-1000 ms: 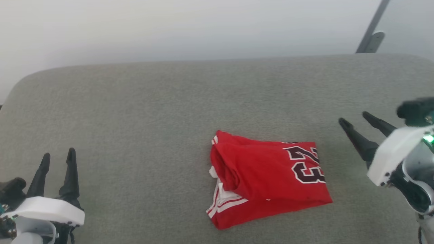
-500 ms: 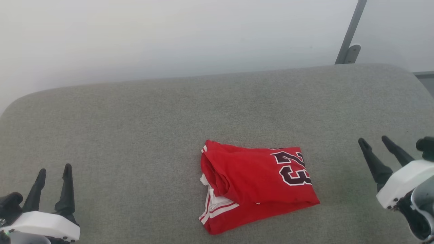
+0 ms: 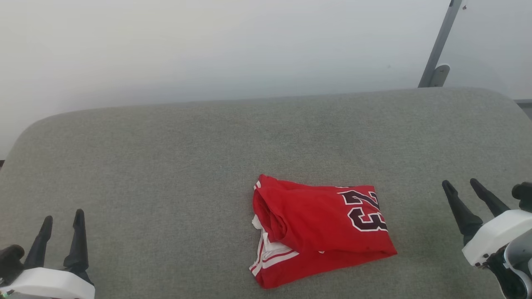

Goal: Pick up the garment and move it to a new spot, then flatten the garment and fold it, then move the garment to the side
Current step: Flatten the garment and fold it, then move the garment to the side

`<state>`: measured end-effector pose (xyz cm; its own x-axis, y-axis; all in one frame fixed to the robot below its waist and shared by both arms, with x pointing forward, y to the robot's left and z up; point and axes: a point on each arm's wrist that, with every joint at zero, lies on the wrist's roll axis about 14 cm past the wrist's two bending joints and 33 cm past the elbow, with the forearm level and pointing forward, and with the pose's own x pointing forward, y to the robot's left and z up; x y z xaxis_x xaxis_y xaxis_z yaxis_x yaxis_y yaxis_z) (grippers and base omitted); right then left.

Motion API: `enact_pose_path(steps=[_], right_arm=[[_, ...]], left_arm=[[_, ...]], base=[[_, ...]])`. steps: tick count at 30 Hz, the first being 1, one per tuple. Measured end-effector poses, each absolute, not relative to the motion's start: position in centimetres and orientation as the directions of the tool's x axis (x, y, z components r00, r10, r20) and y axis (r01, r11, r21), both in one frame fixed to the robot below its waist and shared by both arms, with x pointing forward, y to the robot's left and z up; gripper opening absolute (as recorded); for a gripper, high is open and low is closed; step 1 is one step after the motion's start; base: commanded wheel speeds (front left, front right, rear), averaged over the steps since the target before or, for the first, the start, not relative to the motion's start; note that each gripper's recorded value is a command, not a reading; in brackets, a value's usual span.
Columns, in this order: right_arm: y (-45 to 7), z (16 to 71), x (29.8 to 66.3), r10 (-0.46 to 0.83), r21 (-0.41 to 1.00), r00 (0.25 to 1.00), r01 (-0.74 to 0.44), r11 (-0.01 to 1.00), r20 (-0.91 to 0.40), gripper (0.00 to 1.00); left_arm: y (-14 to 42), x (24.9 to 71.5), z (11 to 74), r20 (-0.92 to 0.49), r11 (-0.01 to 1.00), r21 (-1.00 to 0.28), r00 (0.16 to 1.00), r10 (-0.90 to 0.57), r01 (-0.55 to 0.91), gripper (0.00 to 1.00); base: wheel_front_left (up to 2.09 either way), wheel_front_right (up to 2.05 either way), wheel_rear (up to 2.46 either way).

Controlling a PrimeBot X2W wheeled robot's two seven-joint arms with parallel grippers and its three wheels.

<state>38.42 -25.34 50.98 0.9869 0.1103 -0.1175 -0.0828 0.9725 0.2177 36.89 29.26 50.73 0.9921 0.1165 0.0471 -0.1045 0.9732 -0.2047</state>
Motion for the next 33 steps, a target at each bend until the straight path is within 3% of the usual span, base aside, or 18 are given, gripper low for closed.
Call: enact_pose_path(steps=[20,28,33], right_arm=[[-24.4,50.4,38.6,0.139,0.215,0.980,-0.107,0.971,-0.142,1.00],[-21.8,48.1,39.2,0.227,0.220,0.933,-0.168,0.961,-0.279,1.00],[-19.4,45.8,39.6,0.296,0.244,0.864,-0.209,0.947,-0.408,1.00]], left_arm=[[29.6,36.2,50.8,0.052,0.970,-0.210,0.990,0.134,-0.120,1.00],[29.8,35.6,50.2,0.038,0.967,-0.218,0.989,0.145,-0.133,1.00],[29.9,34.9,49.4,0.015,0.963,-0.223,0.988,0.156,-0.149,1.00]], base=[[0.00,0.00,0.00],[0.00,0.00,0.00],[0.00,0.00,0.00]])
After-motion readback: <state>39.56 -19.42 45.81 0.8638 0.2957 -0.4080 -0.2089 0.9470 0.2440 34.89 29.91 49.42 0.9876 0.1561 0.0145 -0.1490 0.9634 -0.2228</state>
